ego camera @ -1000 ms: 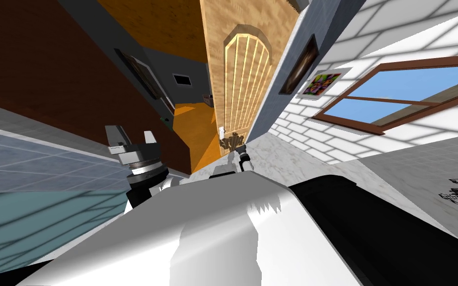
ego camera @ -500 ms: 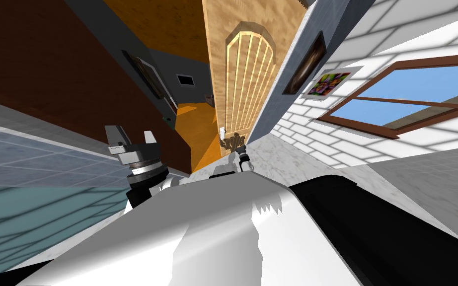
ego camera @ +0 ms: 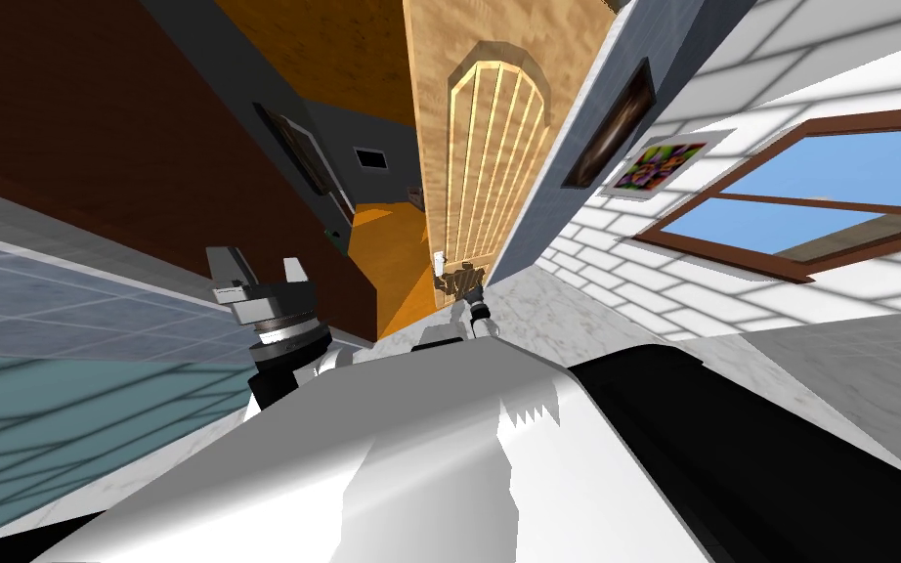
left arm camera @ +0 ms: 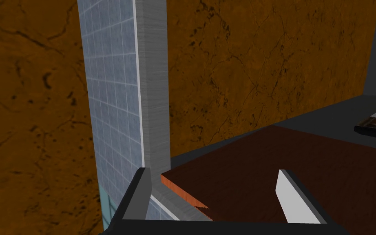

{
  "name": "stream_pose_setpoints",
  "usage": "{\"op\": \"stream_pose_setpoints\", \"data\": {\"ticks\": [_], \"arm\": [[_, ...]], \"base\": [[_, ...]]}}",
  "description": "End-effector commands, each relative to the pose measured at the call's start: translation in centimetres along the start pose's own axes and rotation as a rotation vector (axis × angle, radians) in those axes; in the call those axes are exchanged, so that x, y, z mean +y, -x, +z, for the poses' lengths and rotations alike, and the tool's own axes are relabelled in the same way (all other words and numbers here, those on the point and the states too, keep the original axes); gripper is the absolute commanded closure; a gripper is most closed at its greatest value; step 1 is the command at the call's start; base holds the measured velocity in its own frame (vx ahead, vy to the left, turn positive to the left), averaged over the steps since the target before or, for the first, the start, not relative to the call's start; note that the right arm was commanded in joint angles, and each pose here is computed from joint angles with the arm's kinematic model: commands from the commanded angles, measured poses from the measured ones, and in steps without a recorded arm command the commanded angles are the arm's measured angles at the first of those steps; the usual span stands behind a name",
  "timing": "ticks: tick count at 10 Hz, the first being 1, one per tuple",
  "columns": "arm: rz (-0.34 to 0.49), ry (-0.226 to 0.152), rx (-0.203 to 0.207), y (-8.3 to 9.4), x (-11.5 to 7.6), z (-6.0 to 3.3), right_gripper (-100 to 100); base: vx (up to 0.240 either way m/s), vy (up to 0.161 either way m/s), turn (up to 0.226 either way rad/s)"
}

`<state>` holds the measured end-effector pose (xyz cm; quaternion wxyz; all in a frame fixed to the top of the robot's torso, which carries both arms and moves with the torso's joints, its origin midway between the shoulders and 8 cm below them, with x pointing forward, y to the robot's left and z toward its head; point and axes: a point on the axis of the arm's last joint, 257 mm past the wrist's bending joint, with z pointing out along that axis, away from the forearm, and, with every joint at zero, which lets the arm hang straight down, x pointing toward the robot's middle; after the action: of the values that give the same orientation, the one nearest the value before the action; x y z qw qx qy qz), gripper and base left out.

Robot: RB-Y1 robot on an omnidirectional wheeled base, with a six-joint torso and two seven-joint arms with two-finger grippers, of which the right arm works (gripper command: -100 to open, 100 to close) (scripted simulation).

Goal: Push the door open

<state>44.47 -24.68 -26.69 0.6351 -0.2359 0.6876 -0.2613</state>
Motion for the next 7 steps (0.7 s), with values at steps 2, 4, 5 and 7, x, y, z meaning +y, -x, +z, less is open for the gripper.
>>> {"op": "stream_pose_setpoints", "data": {"ticks": [2,4,5,7], "arm": [[-0.058,-0.003,-0.003,0.03,0.09,0.03,-100],[-0.115,-0.006,-0.005,-0.04,0.34,0.06,-100],[-0.136,-0.01,-0.005,-0.17,0.59,0.09,-100],[-0.18,-0.009,-0.01,-0.04,0.64,0.09,-100]], "base": [[0.021,-0.03,0.034],[0.027,-0.025,0.077],[0.037,-0.047,0.099],[0.024,-0.029,0.023]]}}
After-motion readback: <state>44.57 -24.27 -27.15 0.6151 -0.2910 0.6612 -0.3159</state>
